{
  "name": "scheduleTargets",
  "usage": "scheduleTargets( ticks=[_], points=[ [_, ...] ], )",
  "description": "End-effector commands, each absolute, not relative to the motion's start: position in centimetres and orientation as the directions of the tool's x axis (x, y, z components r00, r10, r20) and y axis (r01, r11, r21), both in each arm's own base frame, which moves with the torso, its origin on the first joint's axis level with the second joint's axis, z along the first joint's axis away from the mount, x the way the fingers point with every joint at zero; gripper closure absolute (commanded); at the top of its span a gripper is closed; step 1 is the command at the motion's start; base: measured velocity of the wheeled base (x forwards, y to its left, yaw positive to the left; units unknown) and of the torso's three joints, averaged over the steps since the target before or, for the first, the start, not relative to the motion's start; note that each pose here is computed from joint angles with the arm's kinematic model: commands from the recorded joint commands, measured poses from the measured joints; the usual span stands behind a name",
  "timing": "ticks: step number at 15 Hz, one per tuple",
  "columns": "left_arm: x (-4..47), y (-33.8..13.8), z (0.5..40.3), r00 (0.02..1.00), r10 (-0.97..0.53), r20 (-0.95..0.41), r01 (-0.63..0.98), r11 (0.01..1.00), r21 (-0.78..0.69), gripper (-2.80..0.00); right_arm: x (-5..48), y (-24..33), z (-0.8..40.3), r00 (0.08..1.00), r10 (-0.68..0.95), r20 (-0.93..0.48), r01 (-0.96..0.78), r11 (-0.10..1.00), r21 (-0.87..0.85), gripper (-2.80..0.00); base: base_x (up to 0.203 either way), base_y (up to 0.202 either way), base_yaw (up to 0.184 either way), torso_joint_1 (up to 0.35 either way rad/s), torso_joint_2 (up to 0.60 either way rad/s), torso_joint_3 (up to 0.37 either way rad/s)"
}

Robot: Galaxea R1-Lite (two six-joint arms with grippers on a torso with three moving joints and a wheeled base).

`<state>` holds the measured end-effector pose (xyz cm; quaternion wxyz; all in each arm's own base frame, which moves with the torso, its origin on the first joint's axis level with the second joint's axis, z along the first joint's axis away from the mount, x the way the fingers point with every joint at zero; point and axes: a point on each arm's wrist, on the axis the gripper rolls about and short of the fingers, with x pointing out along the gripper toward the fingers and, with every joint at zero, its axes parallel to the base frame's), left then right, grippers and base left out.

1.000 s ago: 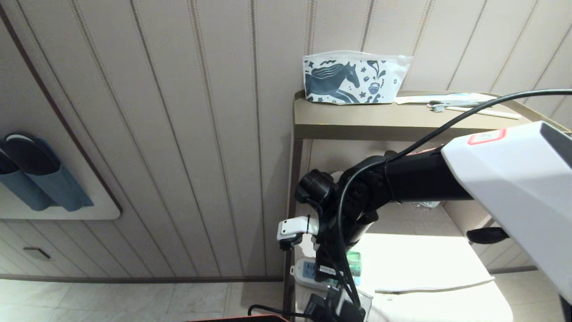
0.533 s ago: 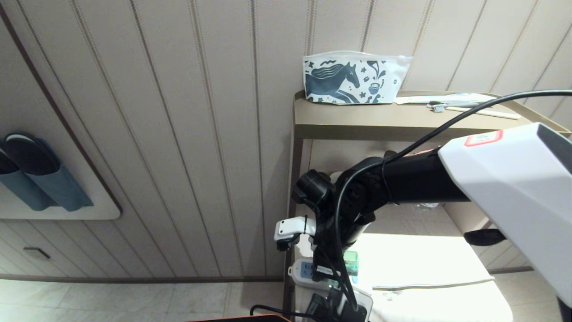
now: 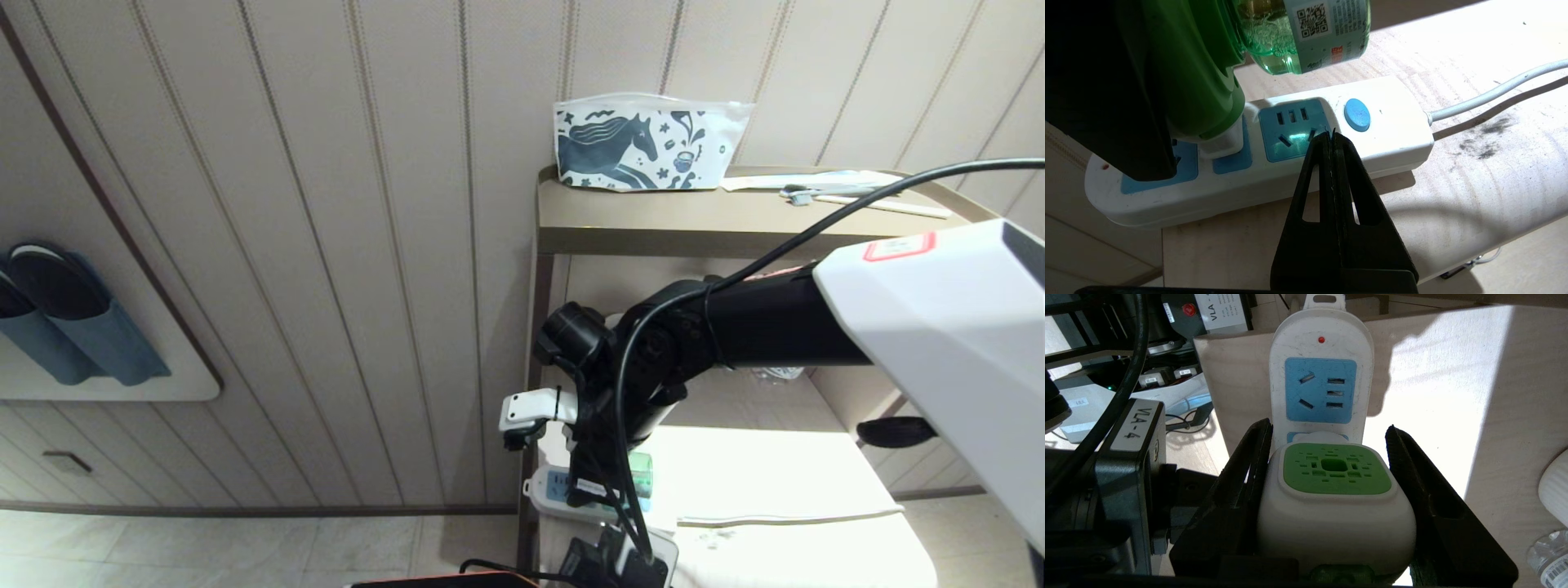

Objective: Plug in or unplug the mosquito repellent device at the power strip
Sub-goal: Hold the socket with your left hand and unplug it with your right hand

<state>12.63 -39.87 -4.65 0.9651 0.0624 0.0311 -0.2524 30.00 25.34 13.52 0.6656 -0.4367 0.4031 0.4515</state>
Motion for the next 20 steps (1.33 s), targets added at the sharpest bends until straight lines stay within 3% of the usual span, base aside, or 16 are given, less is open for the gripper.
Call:
scheduleTargets(
  ticks=[1, 20],
  points=[
    [12.6, -39.9, -4.8, 0.873, -0.483, -0.071, 0.487, 0.869, 0.084, 0.00, 29.8, 25.2, 13.8, 0.267, 0.250, -0.931, -0.954, 0.206, -0.219, 0.00, 0.000, 0.000, 0.000, 0.000, 0.00, 0.000],
    [12.5, -39.5, -5.5, 0.874, -0.478, -0.089, 0.485, 0.869, 0.100, 0.00, 29.0, 23.8, 15.7, 0.294, 0.263, -0.919, -0.946, 0.220, -0.240, 0.00, 0.000, 0.000, 0.000, 0.000, 0.00, 0.000]
  ],
)
